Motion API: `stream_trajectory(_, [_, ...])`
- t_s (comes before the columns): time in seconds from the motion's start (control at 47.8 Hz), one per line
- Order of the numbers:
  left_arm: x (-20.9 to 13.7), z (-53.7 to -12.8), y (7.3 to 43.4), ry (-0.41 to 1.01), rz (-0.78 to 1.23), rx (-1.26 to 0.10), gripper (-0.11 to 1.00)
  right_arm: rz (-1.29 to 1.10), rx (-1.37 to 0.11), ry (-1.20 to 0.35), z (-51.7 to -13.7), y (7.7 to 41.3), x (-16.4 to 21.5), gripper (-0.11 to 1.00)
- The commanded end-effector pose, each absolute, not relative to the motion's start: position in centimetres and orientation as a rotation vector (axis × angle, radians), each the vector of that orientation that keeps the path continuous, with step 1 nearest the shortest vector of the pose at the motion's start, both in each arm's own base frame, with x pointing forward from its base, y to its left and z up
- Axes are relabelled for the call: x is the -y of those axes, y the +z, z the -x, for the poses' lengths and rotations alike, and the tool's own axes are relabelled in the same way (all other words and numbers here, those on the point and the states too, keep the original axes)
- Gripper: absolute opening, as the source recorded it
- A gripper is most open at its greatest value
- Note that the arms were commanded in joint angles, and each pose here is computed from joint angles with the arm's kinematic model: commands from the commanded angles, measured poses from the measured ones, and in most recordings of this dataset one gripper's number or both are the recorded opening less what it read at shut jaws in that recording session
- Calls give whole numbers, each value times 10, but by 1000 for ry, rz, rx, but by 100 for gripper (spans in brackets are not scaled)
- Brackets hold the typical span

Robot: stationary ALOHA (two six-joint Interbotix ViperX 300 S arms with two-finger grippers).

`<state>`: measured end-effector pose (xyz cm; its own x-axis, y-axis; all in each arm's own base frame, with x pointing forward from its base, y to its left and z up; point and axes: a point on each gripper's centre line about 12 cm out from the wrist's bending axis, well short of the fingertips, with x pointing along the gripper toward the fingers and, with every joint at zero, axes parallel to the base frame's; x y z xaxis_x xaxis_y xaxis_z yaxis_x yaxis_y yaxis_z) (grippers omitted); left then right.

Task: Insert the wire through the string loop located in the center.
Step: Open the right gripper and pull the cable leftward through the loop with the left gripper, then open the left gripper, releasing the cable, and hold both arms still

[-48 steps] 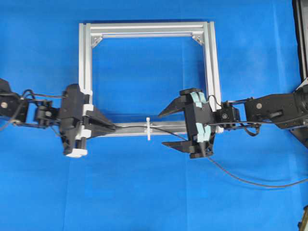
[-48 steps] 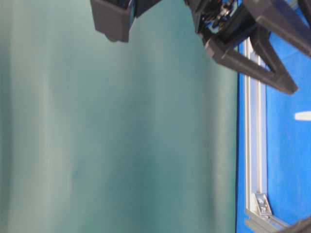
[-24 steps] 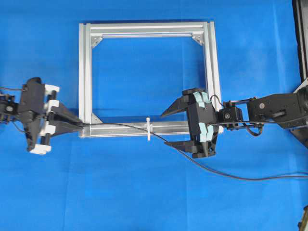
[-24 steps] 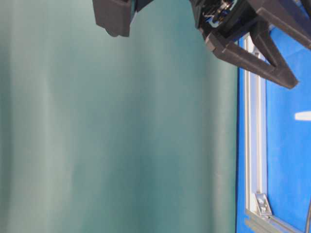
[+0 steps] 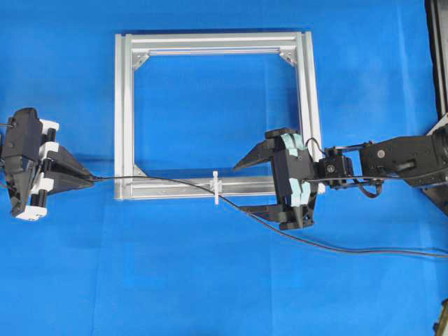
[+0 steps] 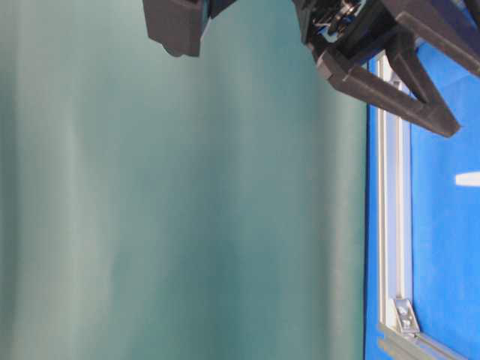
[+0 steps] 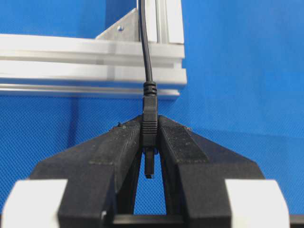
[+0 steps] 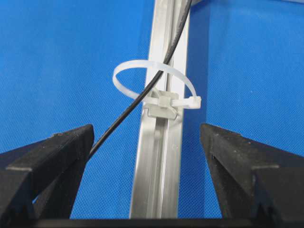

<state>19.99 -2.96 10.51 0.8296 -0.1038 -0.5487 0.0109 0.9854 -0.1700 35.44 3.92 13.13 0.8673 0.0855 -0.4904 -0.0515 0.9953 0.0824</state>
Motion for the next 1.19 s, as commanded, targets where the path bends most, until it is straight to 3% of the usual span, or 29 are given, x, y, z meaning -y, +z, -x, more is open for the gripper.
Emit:
stream_trajectory(0.0, [31, -204, 110, -68, 163, -574, 8, -67, -473, 77, -358, 144, -40, 80])
stream_trajectory(0.397, [32, -205, 108, -56, 192, -616, 10, -69, -464, 76, -360, 147, -40, 80])
stream_trajectory(0.46, [32, -206, 109, -56, 194, -613, 23, -71, -466, 76, -360, 147, -40, 80])
stream_trajectory(0.648, [32, -205, 108, -57, 187, -624, 78, -70, -455, 78, -364, 151, -41, 80])
stream_trajectory(0.711, [32, -205, 108, -58, 188, -622, 88, -70, -452, 78, -365, 152, -41, 80])
stream_trajectory(0.836, [32, -206, 110, -60, 186, -615, 83, -71, -447, 78, -367, 154, -41, 80])
stream_trajectory(1.171, [34, -211, 146, -91, 167, -517, 84, -75, -421, 76, -371, 188, -39, 80])
